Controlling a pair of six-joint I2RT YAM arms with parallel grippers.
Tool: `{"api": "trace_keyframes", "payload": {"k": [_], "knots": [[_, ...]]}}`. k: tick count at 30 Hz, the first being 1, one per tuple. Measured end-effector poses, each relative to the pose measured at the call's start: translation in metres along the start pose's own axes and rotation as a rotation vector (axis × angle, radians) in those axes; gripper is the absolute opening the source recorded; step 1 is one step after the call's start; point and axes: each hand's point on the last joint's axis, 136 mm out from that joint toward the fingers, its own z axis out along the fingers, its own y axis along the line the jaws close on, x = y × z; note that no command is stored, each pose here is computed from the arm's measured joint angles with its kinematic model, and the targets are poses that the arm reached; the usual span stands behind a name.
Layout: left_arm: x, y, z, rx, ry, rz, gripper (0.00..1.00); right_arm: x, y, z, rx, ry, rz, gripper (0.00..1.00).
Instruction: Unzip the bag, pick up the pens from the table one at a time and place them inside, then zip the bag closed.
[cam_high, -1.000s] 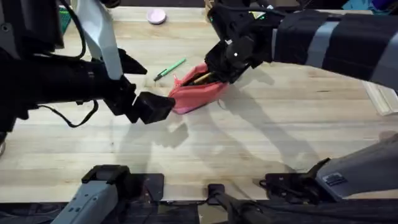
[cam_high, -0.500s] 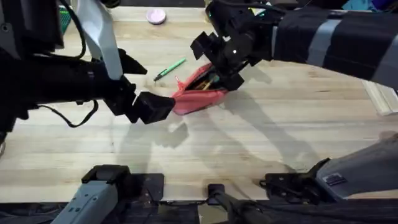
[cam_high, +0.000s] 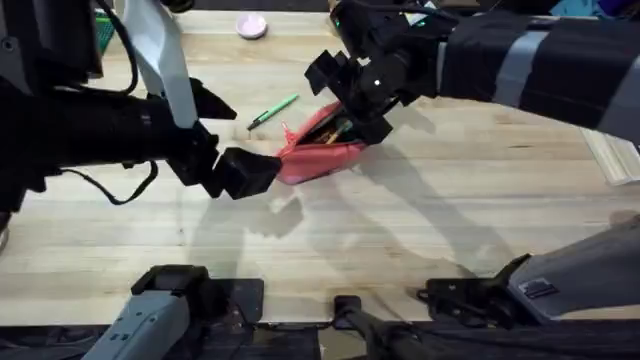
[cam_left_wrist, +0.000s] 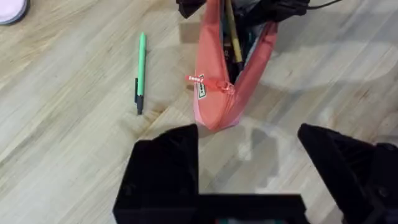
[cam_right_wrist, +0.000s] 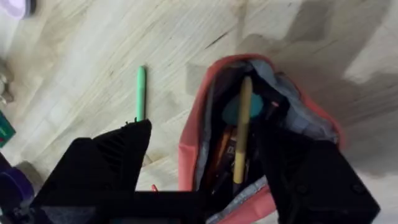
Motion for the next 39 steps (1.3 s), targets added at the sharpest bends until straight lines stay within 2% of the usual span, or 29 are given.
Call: {"api": "trace_keyframes", "payload": {"k": [6, 11, 18, 19, 23, 39], "knots": [[0.000, 0.000, 0.000, 0.000, 0.000, 0.000, 0.995, -0.003, 0.012, -0.011, -0.038, -0.012, -0.105, 0.996], [0.000, 0.000, 0.000, 0.000, 0.000, 0.000, 0.995, -0.010, 0.035, -0.040, -0.122, -0.045, -0.226, 0.996], [0.000, 0.000, 0.000, 0.000, 0.000, 0.000, 0.995, -0.016, 0.058, -0.075, -0.209, -0.102, -0.438, 0.996], [0.000, 0.000, 0.000, 0.000, 0.000, 0.000, 0.994, -0.017, 0.060, -0.079, -0.215, -0.115, -0.519, 0.995], [-0.002, 0.001, 0.000, -0.005, -0.007, 0.005, 0.994, -0.017, 0.060, -0.081, -0.209, -0.135, -0.685, 0.995], [-0.003, 0.002, 0.000, -0.009, -0.013, 0.010, 0.994, -0.017, 0.060, -0.082, -0.177, -0.189, -1.162, 0.996]]}}
